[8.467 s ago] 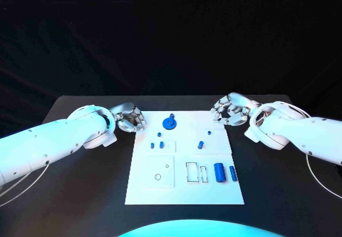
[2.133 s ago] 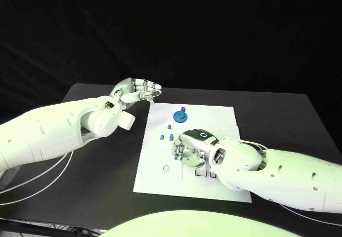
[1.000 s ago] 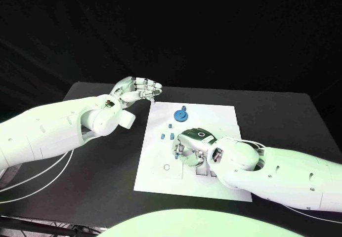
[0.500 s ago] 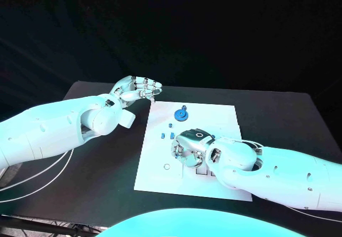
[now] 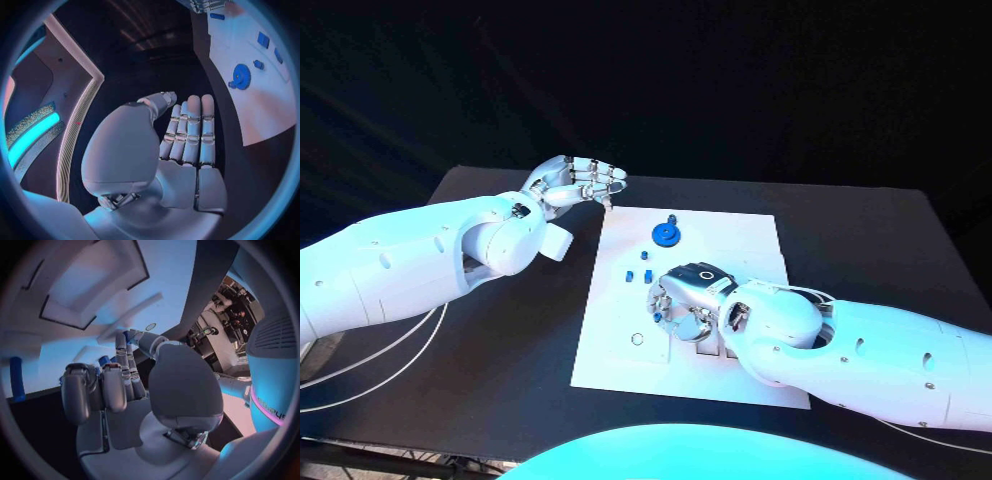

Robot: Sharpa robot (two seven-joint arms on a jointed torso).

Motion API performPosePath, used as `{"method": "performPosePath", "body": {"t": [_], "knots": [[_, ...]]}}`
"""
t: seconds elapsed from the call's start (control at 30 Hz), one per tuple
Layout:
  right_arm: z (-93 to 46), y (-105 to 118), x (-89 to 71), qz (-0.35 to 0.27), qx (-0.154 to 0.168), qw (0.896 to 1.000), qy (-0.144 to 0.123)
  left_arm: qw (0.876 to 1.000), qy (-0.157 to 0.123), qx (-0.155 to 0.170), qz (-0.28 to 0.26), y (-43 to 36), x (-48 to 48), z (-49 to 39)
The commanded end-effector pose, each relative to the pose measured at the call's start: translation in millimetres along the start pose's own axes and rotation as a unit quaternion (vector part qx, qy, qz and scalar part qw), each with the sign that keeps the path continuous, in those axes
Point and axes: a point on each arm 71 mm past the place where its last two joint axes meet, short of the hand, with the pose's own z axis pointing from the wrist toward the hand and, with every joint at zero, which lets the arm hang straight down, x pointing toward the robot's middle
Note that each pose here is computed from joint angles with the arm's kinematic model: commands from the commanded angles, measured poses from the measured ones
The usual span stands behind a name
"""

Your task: Assemble the parts on the task board

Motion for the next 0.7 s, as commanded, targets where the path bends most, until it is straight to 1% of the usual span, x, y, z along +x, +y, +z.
{"method": "performPosePath", "body": {"t": [0.03, 0.2, 0.37, 0.5, 0.53, 0.63, 0.7], "knots": [[-2.4, -3.1, -0.9, 0.009, 0.008, 1.000, -0.021, 1.000, 0.005, 0.005, -0.002, -1.5, 1.1, 0.3], [-8.6, -5.2, -5.0, 0.017, 0.011, 0.999, -0.039, 1.000, 0.004, 0.005, -0.002, -1.3, 0.2, 0.1], [-18.2, -9.2, -14.3, 0.020, 0.015, 0.998, -0.052, 1.000, 0.003, 0.005, -0.002, -1.1, -0.5, 0.1], [-30.8, -22.8, -29.8, 0.019, 0.032, 0.998, -0.059, 1.000, 0.002, 0.004, -0.002, -1.0, -1.0, 0.0], [-32.1, -24.7, -31.5, 0.020, 0.034, 0.997, -0.060, 1.000, 0.002, 0.004, -0.002, -1.0, -1.0, 0.0], [-42.5, -40.3, -43.8, 0.023, 0.054, 0.996, -0.065, 1.000, 0.003, 0.005, -0.002, -1.1, -0.9, -0.2], [-49.8, -53.2, -51.8, 0.028, 0.075, 0.995, -0.066, 1.000, 0.007, 0.007, -0.004, -1.5, -0.3, -0.3]]}}
